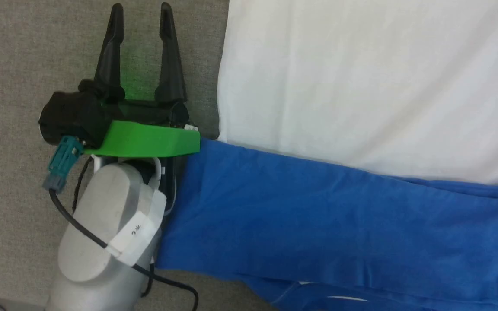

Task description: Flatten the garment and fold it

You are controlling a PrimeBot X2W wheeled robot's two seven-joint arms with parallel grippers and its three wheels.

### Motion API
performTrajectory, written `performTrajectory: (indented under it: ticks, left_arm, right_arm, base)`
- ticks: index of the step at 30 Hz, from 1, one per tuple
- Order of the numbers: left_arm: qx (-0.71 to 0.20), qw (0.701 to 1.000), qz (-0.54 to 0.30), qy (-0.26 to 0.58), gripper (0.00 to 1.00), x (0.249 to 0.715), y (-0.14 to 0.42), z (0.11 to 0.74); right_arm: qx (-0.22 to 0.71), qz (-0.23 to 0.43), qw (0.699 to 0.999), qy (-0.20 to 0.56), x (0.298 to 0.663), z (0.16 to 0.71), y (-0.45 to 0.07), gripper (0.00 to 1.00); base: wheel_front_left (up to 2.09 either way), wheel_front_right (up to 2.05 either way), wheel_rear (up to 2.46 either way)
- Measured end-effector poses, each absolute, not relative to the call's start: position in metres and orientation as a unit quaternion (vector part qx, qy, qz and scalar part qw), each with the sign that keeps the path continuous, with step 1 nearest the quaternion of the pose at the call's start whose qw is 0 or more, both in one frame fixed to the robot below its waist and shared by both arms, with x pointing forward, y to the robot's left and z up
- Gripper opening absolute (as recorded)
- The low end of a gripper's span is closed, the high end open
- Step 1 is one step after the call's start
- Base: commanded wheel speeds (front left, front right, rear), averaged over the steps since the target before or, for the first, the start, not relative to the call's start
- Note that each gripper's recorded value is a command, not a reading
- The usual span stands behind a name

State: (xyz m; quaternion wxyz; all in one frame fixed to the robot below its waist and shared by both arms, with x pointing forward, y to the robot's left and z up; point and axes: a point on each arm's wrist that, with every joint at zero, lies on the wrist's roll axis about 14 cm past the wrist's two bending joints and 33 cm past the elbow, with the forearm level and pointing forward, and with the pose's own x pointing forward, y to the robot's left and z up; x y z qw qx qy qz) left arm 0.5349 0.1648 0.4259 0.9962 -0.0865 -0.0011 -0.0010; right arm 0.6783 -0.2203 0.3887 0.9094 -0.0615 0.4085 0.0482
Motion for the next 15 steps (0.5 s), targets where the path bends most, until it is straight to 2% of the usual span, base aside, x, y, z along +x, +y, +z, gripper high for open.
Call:
performTrajectory:
  ticks: [9,15]
  left_arm:
    - [-0.075,0.991,-0.107,0.017,1.00,0.581,0.132,0.477]
    - [-0.052,0.977,-0.170,0.115,1.00,0.630,0.095,0.492]
  right_arm:
    - [-0.066,0.071,0.933,0.346,0.670,0.429,-0.212,0.00]
    - [-0.073,0.080,0.939,0.327,0.662,0.442,-0.215,0.00]
  base:
    - [0.00,0.00,0.00]
    - [0.00,0.00,0.00]
